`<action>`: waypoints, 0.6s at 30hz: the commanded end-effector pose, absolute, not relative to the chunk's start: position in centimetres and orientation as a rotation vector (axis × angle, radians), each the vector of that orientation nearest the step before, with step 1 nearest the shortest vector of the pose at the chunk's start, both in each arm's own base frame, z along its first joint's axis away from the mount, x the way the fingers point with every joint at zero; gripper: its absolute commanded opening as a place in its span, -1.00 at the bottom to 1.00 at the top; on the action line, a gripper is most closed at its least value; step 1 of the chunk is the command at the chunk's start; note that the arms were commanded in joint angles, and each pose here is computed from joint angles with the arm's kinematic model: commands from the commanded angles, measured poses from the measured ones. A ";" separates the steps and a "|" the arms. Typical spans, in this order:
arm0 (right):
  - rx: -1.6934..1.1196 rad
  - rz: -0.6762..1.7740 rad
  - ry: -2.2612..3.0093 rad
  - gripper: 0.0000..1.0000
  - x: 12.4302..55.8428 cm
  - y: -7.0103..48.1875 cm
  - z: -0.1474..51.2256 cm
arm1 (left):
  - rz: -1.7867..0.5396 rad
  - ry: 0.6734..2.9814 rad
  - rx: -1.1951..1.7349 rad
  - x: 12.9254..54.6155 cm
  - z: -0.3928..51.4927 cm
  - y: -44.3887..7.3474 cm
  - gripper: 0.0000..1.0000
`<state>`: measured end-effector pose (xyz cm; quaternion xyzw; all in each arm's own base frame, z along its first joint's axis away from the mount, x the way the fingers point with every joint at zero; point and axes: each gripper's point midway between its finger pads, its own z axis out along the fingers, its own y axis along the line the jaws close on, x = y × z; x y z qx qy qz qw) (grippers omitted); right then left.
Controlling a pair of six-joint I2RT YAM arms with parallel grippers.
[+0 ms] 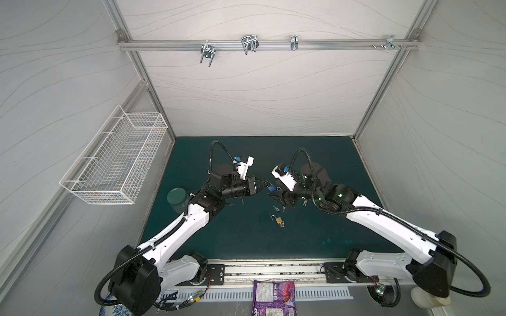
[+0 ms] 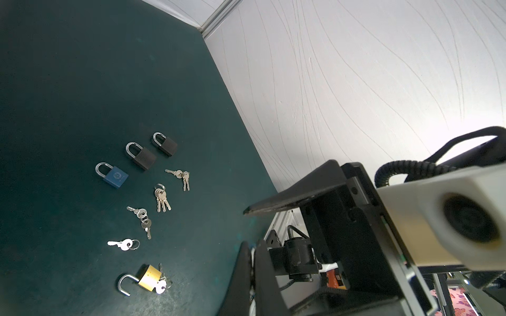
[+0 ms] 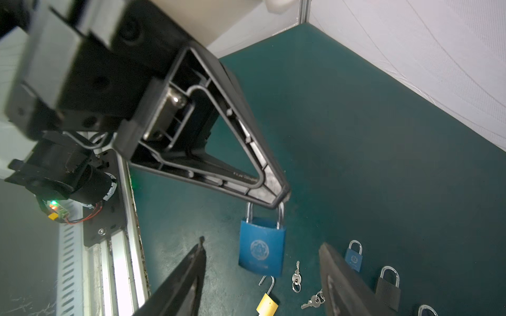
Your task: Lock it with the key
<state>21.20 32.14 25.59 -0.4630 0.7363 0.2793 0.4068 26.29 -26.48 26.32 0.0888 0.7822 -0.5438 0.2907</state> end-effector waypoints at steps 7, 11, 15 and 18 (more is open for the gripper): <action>-1.134 0.625 1.828 0.17 22.3 32.4 26.8 | -1.482 1.979 0.292 26.7 29.6 -27.5 -1.00; -1.140 0.621 1.841 0.07 22.3 32.5 26.4 | -1.485 1.972 0.293 26.8 29.8 -27.6 -1.00; -1.142 0.625 1.849 -0.03 22.3 32.5 26.1 | -1.486 1.973 0.294 26.8 29.8 -27.7 -1.00; -1.142 0.631 1.849 -0.14 22.3 32.6 26.2 | -1.484 1.975 0.294 26.8 29.7 -27.7 -1.00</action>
